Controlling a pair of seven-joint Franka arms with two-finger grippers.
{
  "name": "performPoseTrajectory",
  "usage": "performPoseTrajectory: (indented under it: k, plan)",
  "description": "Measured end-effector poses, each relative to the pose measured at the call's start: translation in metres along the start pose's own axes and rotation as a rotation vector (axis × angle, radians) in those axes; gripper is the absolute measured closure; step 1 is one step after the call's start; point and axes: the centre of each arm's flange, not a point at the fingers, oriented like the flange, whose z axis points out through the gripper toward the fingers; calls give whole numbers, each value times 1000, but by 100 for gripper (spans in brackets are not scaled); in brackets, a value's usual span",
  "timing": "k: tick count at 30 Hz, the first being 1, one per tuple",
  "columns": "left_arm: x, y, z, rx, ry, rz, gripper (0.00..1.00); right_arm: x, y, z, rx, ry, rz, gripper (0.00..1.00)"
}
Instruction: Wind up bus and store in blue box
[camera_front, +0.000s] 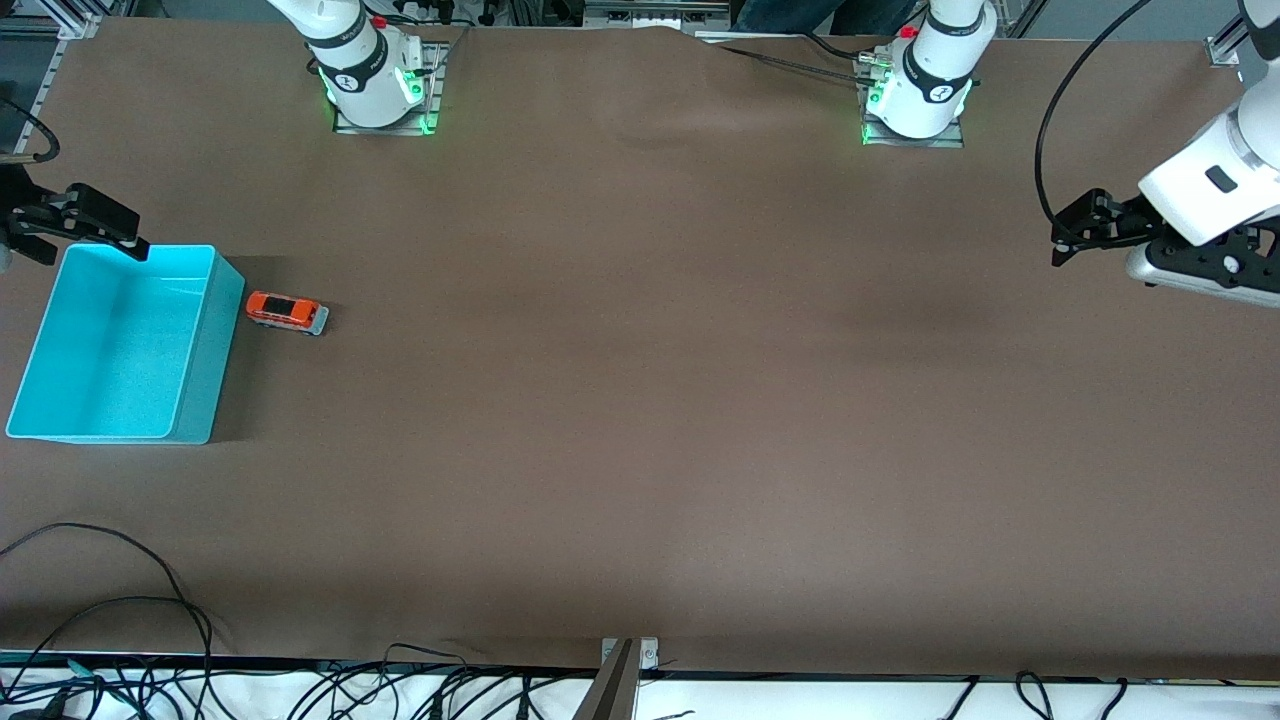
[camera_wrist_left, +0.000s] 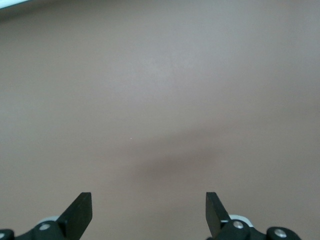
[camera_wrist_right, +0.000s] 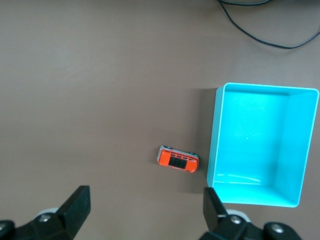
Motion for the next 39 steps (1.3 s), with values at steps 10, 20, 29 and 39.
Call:
performPoseTrajectory:
  k: [10, 20, 29, 39]
  plan:
    - [-20, 13, -38, 23, 66, -35, 0, 0, 0, 0, 0, -1, 0, 0]
    - [-31, 15, -52, 25, 84, -68, 0, 0, 0, 0, 0, 0, -1, 0]
    - [-31, 13, -44, 22, 67, -106, 0, -1, 1, -1, 0, 2, 2, 0]
    - [-31, -1, -21, -36, 42, -141, 0, 1, 3, 3, 0, -6, 6, 0]
